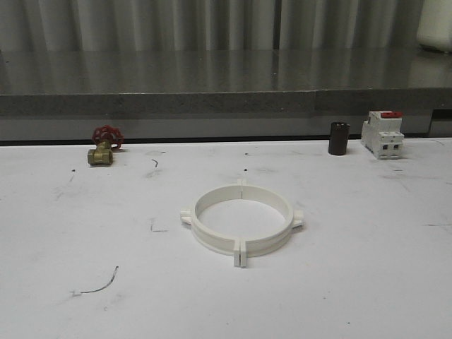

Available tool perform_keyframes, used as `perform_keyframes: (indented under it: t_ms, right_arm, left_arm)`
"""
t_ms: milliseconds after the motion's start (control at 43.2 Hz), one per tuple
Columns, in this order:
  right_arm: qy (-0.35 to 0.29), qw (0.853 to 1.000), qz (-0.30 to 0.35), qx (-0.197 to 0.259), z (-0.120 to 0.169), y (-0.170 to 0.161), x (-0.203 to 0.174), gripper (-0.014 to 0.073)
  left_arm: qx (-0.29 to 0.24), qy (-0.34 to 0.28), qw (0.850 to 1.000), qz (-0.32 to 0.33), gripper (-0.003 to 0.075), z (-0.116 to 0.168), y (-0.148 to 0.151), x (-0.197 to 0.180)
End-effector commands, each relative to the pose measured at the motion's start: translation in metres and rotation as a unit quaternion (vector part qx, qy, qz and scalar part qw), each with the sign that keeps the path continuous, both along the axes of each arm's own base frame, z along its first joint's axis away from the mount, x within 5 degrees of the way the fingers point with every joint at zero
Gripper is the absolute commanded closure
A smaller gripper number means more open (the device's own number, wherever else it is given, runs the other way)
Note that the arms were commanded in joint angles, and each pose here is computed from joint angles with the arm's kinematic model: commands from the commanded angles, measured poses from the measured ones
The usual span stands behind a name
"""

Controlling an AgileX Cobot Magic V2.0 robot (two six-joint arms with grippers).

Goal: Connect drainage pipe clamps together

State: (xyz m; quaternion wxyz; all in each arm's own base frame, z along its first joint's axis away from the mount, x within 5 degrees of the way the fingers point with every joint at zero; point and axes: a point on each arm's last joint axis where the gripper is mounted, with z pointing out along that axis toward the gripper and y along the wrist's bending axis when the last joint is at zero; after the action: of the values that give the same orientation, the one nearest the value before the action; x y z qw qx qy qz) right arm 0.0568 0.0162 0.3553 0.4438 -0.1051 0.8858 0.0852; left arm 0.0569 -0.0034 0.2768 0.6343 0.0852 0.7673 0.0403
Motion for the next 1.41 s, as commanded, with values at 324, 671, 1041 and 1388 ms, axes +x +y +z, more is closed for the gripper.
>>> perform_keyframes:
  t_ms: [324,671,1041,1388]
  right_arm:
    - [-0.041,0.999,0.003,0.003,0.011,0.0,0.003,0.0662]
    - [-0.04,0.999,0.003,0.003,0.011,0.0,0.003,0.0662]
    - [-0.04,0.999,0.003,0.003,0.011,0.0,0.003,0.0662]
    - [-0.04,0.999,0.003,0.003,0.011,0.0,0.003,0.0662]
  left_arm:
    - [-0.047,-0.116,0.992,0.033,0.0741,-0.055,0.004,-0.005]
    - [-0.06,-0.123,0.99,0.041,0.0741,-0.074,0.005,-0.001]
    - [-0.068,-0.145,0.986,0.04,0.0741,-0.07,0.005,-0.001]
    - [-0.071,-0.143,0.987,0.011,0.0741,-0.07,0.002,-0.001]
